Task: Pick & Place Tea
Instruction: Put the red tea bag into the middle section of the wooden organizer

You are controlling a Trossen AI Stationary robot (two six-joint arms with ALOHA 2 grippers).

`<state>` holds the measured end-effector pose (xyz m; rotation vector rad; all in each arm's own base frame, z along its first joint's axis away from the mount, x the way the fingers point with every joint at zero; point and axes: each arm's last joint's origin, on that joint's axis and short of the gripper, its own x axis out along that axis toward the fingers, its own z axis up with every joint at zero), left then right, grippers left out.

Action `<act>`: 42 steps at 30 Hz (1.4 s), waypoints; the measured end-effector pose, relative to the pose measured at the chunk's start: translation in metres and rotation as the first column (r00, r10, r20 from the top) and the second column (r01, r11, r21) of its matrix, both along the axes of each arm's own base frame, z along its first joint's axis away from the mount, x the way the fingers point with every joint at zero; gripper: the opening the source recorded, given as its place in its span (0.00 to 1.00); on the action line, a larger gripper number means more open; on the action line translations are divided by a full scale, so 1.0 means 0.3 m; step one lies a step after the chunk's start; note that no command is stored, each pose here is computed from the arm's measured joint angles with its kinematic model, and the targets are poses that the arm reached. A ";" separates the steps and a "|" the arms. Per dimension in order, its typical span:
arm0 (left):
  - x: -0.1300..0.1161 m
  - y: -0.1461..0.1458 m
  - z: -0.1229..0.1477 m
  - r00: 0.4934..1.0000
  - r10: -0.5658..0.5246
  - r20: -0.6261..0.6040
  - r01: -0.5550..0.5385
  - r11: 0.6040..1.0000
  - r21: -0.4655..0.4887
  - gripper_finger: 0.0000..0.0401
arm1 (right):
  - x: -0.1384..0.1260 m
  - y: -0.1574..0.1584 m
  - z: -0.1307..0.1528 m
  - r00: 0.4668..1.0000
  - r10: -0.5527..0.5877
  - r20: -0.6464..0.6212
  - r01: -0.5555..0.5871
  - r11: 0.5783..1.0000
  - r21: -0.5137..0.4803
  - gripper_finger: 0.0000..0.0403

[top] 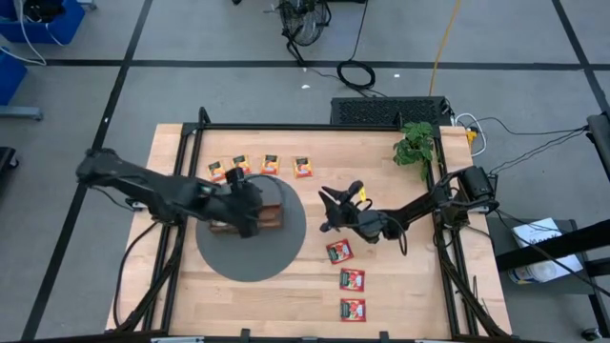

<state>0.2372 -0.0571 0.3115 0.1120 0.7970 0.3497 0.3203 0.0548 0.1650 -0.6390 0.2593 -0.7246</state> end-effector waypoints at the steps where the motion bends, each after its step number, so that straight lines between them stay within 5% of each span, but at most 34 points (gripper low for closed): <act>1: -0.020 -0.004 0.021 0.997 -0.038 0.068 0.038 0.999 -0.001 0.52 | 0.000 0.002 0.001 1.000 0.001 0.000 -0.001 1.000 -0.003 0.16; 7: -0.107 0.005 0.067 0.865 -0.237 0.443 0.250 0.968 0.029 0.52 | -0.003 0.017 0.003 1.000 0.019 0.009 -0.019 1.000 0.006 0.16; 14: -0.171 0.057 -0.063 0.798 -0.231 0.556 0.240 0.969 0.057 0.52 | -0.043 0.112 0.047 0.997 0.057 0.043 -0.059 0.998 0.029 0.16; 20: -0.185 0.089 -0.163 0.823 -0.155 0.547 0.159 0.986 0.041 0.52 | -0.162 0.233 0.057 0.979 0.188 0.079 -0.200 0.960 0.194 0.16; 28: -0.185 0.094 -0.179 0.828 -0.134 0.544 0.138 0.990 0.033 0.52 | -0.318 0.306 0.227 0.933 0.314 0.177 -0.360 0.784 0.506 0.16; 32: -0.182 0.094 -0.157 0.813 -0.120 0.570 0.136 0.991 0.014 0.52 | -0.290 0.288 0.303 0.910 0.409 0.061 -0.320 0.603 0.731 0.25; 35: -0.182 0.094 -0.158 0.814 -0.119 0.569 0.136 0.991 0.013 0.52 | -0.243 0.278 0.324 0.882 0.465 -0.077 -0.218 0.547 0.808 0.37; 37: -0.182 0.094 -0.158 0.813 -0.117 0.570 0.135 0.991 0.011 0.52 | -0.211 0.274 0.312 0.848 0.494 -0.193 -0.134 0.551 0.824 0.46; 42: -0.182 0.094 -0.158 0.814 -0.117 0.569 0.135 0.991 0.011 0.52 | -0.149 0.257 0.199 0.705 0.542 -0.458 -0.031 0.669 0.743 0.62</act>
